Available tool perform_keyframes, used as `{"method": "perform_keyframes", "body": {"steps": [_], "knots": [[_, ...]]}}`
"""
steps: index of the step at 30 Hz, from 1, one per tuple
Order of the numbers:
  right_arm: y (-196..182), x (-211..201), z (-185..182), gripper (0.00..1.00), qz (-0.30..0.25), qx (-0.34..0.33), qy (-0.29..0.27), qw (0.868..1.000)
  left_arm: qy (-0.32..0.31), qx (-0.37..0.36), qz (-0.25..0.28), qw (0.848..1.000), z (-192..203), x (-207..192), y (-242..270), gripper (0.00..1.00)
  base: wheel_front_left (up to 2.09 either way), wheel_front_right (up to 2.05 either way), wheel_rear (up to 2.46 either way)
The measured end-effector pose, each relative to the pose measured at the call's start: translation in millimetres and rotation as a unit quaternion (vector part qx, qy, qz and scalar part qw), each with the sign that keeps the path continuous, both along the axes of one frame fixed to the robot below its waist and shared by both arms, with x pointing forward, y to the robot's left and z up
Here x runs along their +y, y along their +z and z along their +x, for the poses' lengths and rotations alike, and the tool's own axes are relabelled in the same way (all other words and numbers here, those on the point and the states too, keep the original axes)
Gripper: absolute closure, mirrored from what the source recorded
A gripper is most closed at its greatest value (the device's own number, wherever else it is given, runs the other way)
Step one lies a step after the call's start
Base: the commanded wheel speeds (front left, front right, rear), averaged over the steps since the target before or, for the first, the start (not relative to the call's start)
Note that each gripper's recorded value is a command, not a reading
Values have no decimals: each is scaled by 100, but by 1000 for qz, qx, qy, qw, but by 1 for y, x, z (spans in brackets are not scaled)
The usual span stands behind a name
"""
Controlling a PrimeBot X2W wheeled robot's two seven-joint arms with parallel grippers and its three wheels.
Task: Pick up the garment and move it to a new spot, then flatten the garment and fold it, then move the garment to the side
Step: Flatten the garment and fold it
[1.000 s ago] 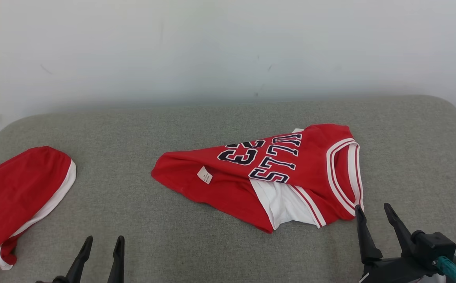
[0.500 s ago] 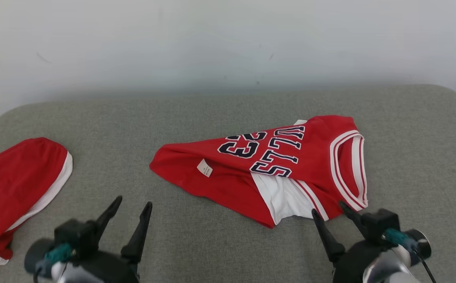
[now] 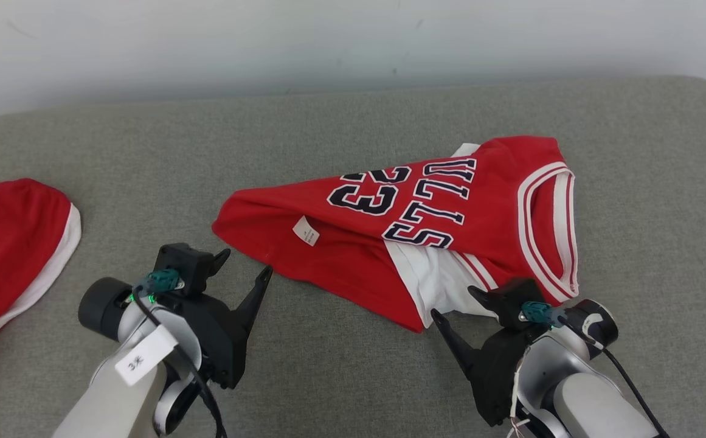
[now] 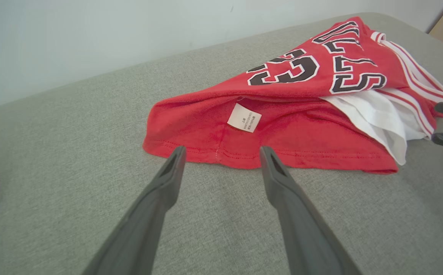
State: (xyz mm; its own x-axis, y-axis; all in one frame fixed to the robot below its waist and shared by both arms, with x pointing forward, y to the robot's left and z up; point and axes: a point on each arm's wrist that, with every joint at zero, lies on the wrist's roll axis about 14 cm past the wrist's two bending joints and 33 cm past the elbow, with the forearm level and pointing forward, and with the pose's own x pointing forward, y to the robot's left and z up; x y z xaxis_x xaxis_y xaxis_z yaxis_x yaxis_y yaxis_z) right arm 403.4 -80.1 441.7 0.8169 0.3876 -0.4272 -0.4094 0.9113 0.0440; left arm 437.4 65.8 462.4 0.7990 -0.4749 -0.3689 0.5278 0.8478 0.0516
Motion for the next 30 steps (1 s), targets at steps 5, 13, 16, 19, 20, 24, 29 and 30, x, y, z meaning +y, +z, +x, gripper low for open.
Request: {"method": "perform_keyframes", "body": {"steps": [5, 13, 16, 19, 20, 24, 29, 30], "knots": [[-15, 12, 2, 0, -6, 32, 18, 999, -21, 33, 16, 999, 15, -17, -18, 0, 0, 0, 0], [-44, 15, 1, 0, -21, 81, 26, 996, -34, 86, 53, 994, 30, -25, -55, 0, 0, 0, 0], [-47, 16, 1, 0, -21, 85, 28, 996, -25, 106, 61, 992, 30, -18, -68, 0, 0, 0, 0], [-47, 17, 1, 0, -21, 87, 28, 996, -21, 112, 64, 991, 30, -15, -72, 0, 0, 0, 0], [-47, 17, 1, 0, -21, 87, 28, 996, -20, 111, 65, 991, 32, -15, -71, 0, 0, 0, 0], [-46, 16, 2, 0, -20, 85, 27, 996, -13, 106, 65, 992, 39, -12, -68, 0, 0, 0, 0], [-45, 16, 1, 5, -21, 85, 25, 996, -13, 110, 67, 992, 41, -14, -71, 0, 0, 0, 0], [-45, 17, 0, 6, -21, 86, 26, 996, -13, 112, 69, 991, 41, -14, -72, 0, 0, 0, 0]]}}
